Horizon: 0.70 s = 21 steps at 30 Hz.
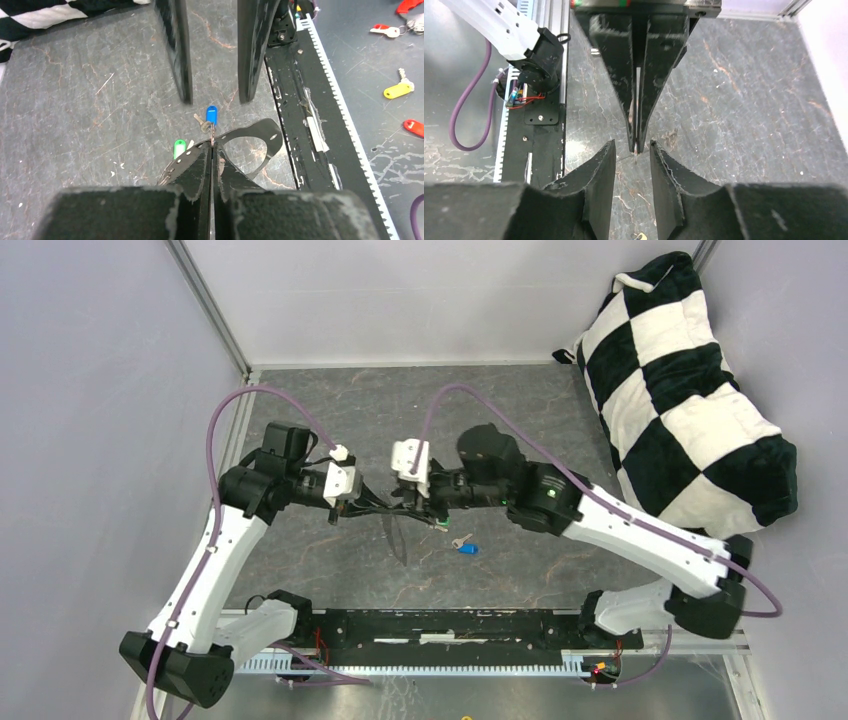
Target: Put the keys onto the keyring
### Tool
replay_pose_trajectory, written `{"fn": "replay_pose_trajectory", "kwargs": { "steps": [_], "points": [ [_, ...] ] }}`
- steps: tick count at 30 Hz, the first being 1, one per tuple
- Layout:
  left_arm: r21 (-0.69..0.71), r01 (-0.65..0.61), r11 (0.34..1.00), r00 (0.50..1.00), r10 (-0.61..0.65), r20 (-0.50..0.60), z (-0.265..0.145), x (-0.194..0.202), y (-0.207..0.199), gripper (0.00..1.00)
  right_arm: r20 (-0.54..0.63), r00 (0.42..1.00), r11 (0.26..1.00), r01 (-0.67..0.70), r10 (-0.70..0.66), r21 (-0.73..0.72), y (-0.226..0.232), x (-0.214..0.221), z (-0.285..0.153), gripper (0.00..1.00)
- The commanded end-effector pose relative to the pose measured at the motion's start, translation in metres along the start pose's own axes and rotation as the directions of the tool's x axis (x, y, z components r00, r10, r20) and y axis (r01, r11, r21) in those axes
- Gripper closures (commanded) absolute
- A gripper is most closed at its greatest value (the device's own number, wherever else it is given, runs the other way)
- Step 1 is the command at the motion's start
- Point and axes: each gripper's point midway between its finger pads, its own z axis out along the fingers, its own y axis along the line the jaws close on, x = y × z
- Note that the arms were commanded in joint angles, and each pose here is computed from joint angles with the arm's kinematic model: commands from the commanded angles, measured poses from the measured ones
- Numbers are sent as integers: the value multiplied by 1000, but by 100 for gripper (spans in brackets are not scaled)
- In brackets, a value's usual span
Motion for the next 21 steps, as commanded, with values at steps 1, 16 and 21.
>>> {"fn": "replay_pose_trajectory", "kwargs": {
  "steps": [1, 16, 21],
  "points": [
    [52, 11, 999, 994, -17, 106, 0, -32, -7, 98, 204, 978, 998, 22, -35, 65, -6, -29, -29, 62],
    [142, 2, 990, 969, -37, 244, -6, -74, -21, 98, 504, 855, 992, 113, -126, 57, 13, -25, -53, 56],
    [148, -1, 989, 967, -37, 253, -6, -76, -23, 98, 541, 836, 995, 100, -93, 15, 19, -31, -51, 58]
  ]
}}
